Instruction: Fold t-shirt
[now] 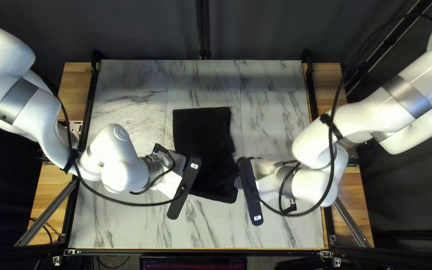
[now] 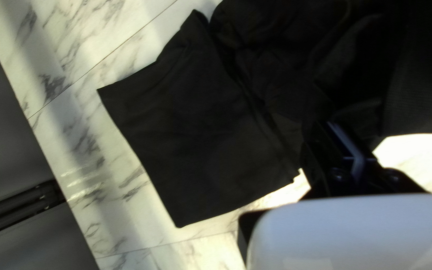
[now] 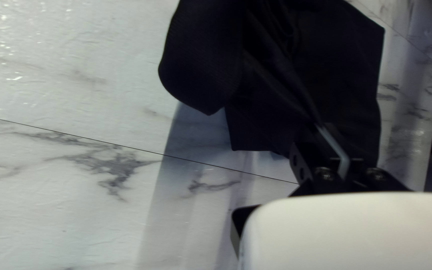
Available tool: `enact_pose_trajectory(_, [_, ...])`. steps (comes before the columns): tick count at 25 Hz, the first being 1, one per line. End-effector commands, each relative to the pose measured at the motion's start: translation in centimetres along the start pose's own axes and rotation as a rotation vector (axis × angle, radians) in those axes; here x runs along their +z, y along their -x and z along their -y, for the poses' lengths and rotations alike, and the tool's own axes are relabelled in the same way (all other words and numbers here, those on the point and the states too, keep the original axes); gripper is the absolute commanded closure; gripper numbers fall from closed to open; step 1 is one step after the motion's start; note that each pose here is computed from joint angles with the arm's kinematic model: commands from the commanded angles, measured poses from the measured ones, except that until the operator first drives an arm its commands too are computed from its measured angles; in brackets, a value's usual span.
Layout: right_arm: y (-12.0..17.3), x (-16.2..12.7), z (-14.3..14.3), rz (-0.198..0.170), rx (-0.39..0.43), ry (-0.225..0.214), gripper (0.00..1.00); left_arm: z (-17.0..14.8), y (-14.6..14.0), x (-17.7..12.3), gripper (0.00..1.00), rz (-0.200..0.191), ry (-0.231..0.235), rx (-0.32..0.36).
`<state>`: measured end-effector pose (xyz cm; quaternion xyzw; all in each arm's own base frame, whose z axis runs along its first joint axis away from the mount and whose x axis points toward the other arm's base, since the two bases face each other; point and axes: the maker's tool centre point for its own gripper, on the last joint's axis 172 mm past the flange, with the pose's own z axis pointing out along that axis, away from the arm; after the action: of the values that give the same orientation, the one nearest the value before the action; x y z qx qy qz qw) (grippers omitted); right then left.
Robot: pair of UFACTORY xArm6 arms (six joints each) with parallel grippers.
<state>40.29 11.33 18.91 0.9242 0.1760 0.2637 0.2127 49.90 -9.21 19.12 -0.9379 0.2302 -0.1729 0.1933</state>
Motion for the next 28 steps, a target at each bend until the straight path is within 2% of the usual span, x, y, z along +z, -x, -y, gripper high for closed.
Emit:
enact_pose_trajectory(1, [0.1, 0.1, -0.5, -0.003, 0.0, -0.004, 1.0, 0.6, 0.7, -0.2, 1.0, -0.001, 0.001, -0.013])
enact_pose_trajectory(9, [0.3, 0.0, -1.2, 0.0, -0.007, -0.003, 1.0, 0.8, 1.2, -0.3, 1.0, 0.001, 0.0, -0.022])
enact_pose_trajectory(15, [0.6, 0.2, -4.3, -0.015, 0.002, -0.004, 1.0, 2.4, 2.3, -0.5, 1.0, 0.01, -0.01, -0.039])
enact_pose_trajectory(28, [1.7, 3.2, -9.2, -0.025, 0.015, -0.017, 1.0, 5.6, 5.2, 0.4, 1.0, 0.03, -0.014, -0.063])
